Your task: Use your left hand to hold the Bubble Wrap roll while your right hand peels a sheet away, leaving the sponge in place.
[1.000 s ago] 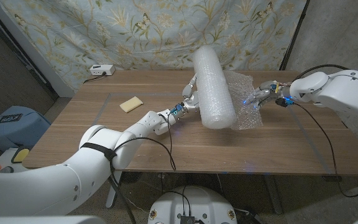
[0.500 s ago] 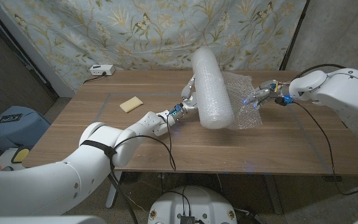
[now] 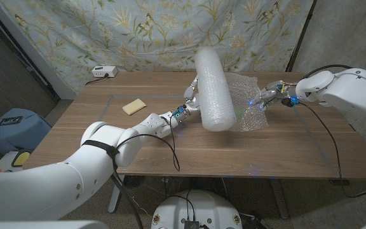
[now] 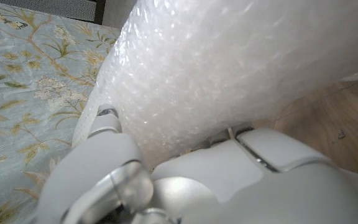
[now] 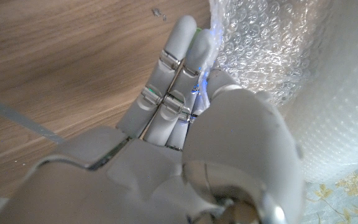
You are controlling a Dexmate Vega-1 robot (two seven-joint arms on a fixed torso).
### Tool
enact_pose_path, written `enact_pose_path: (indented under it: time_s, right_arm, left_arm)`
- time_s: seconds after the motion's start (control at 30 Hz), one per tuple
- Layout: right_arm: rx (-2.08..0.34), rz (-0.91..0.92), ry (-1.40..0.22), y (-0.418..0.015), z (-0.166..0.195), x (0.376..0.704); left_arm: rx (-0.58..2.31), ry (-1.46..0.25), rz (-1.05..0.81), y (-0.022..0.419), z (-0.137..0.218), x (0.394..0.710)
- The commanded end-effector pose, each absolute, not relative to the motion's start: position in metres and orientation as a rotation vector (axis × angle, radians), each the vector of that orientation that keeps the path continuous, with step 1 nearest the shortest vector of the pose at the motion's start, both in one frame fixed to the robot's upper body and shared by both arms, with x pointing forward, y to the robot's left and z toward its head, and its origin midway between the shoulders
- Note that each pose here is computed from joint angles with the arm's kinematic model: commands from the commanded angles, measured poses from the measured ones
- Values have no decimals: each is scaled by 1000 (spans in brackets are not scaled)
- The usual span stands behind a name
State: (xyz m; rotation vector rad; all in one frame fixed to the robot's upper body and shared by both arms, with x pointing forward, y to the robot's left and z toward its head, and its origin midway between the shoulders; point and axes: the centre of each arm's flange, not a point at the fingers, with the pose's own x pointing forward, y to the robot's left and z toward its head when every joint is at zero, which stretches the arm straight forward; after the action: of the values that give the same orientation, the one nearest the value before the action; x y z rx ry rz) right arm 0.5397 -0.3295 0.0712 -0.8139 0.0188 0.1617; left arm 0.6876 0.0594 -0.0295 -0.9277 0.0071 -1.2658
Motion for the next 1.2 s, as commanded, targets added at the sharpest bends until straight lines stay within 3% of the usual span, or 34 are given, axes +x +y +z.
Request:
enact_pose_path:
  time_s: [0.03,1.2]
  right_arm:
    - [-805,142,14,-338,73,536]
    - [-823,168,68,-347,72,541]
  left_arm:
    - [-908,1,-1260,59,-28,689]
    - [-1033,-6,-1339,50,-51,674]
